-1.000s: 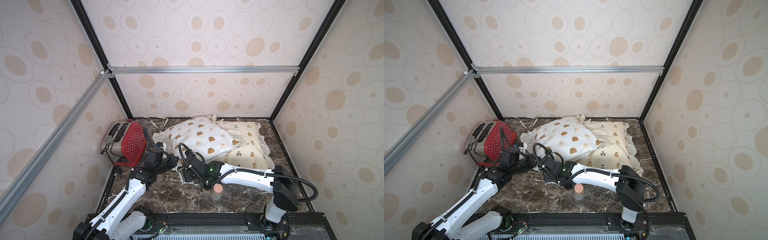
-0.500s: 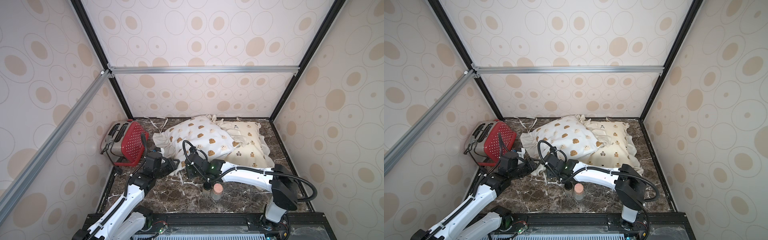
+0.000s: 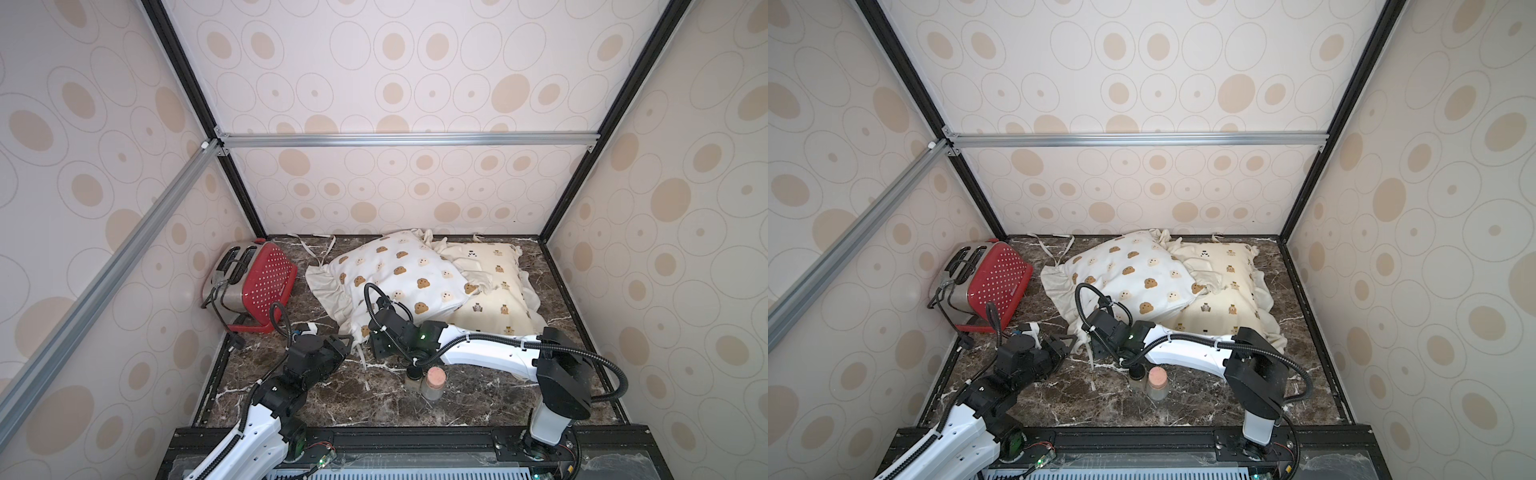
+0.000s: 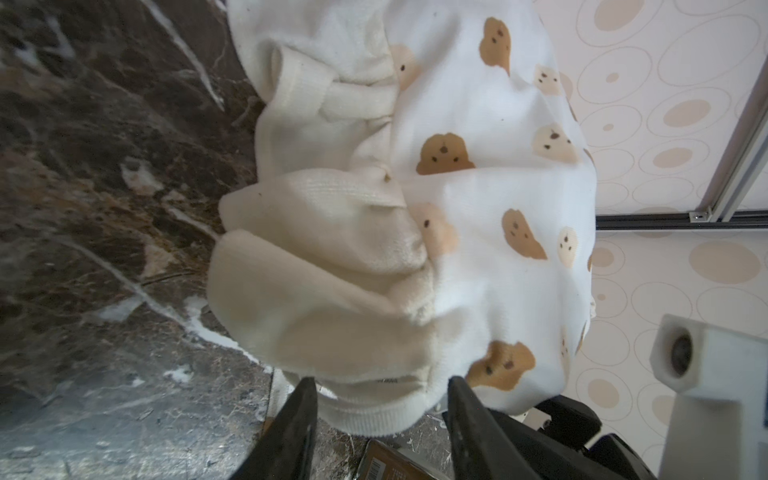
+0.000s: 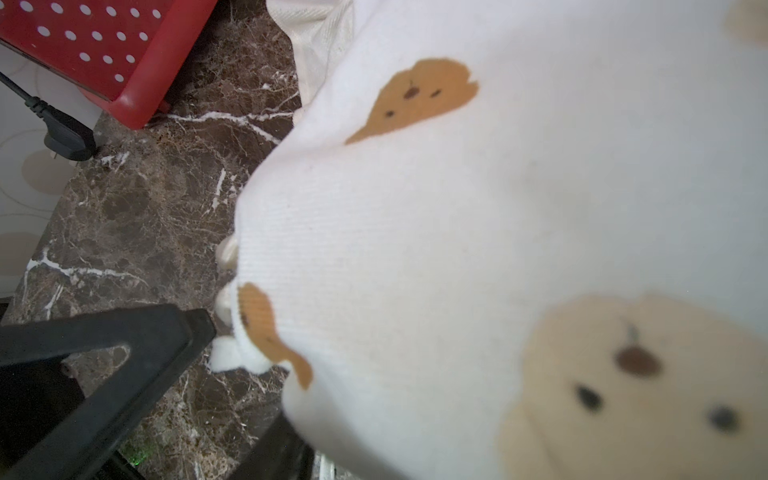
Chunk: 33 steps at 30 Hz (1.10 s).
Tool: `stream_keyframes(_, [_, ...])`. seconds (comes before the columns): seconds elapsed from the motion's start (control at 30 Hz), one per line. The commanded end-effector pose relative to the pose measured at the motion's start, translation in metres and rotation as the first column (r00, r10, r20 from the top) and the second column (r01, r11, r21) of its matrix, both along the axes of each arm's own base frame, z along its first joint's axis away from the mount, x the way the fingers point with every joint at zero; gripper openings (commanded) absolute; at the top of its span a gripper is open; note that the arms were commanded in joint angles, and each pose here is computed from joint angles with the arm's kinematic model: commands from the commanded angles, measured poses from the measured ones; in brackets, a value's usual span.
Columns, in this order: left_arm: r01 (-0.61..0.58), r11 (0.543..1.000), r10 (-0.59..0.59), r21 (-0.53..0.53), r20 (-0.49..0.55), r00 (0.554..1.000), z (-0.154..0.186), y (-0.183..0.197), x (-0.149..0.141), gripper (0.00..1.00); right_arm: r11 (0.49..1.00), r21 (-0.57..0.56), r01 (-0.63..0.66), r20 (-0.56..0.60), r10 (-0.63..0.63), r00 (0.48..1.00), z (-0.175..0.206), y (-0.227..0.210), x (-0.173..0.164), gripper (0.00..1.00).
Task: Zip up pillowcases
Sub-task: Adjust the pillowcase at the center of the board.
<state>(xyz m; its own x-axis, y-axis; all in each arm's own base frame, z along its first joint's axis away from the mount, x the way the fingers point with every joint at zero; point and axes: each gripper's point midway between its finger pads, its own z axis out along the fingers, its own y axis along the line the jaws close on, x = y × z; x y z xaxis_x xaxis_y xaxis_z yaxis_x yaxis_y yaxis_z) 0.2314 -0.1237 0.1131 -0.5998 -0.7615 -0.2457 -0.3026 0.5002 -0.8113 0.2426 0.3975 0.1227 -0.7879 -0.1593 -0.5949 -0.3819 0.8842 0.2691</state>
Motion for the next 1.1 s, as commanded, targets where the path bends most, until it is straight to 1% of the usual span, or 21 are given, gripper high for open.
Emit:
stream_keyframes(0.0, [-0.076,0.993,0.079,-0.087,0.028,0.997,0.009,-0.001,0.012,0.51,1.000,-0.017,0.013,0.007,-0.013,1.000,-0.006,-0.004,0.001,0.52])
stream_keyframes(0.1, [-0.101,0.986,0.111,-0.136,0.067,0.992,0.016,-0.002,0.021,0.53,1.000,-0.017,0.013,0.011,-0.012,1.000,-0.005,-0.003,0.002,0.52])
stream_keyframes(0.13, [-0.106,0.985,0.116,-0.135,0.073,0.991,0.017,-0.002,0.023,0.53,1.000,-0.017,0.010,0.014,-0.010,1.000,-0.005,-0.002,0.002,0.52])
stream_keyframes(0.27, [-0.117,0.983,0.126,-0.142,0.058,0.990,0.015,-0.005,0.029,0.55,1.000,-0.026,0.006,0.034,-0.005,0.999,-0.001,-0.001,0.005,0.52])
stream_keyframes(0.37, [-0.121,0.978,0.135,-0.172,0.069,0.989,0.017,-0.011,0.036,0.52,1.000,-0.027,0.009,0.042,-0.008,0.999,0.000,-0.001,0.006,0.52])
stream_keyframes(0.5, [-0.097,0.982,0.111,-0.164,0.075,0.991,0.021,-0.020,0.042,0.50,1.000,-0.025,0.013,0.048,-0.012,0.999,0.001,-0.002,0.008,0.52])
stream_keyframes(0.67, [-0.086,0.984,0.097,-0.153,0.070,0.993,0.018,-0.031,0.048,0.38,1.000,-0.025,0.016,0.042,-0.015,0.999,-0.001,-0.002,0.009,0.52])
stream_keyframes(0.8, [-0.093,0.987,0.101,-0.128,0.064,0.993,0.015,-0.030,0.051,0.23,0.999,-0.036,0.018,0.047,-0.016,0.999,-0.001,-0.005,0.008,0.52])
stream_keyframes(0.87, [-0.092,0.989,0.099,-0.112,0.057,0.993,0.014,-0.030,0.051,0.14,0.999,-0.044,0.014,0.043,-0.012,0.999,-0.002,-0.008,0.006,0.52])
stream_keyframes(0.93, [-0.091,0.991,0.097,-0.096,0.057,0.994,0.014,-0.029,0.050,0.07,0.999,-0.048,0.020,0.032,-0.018,0.999,-0.002,-0.011,0.004,0.52])
stream_keyframes(1.0, [-0.089,0.993,0.094,-0.079,0.056,0.994,0.014,-0.027,0.049,0.03,0.999,-0.043,0.019,0.012,-0.019,1.000,-0.001,-0.016,-0.001,0.52])
stream_keyframes(1.07, [-0.085,0.994,0.089,-0.066,0.063,0.994,0.017,-0.025,0.047,0.03,1.000,-0.005,0.008,-0.011,-0.008,1.000,0.002,-0.015,-0.008,0.53])
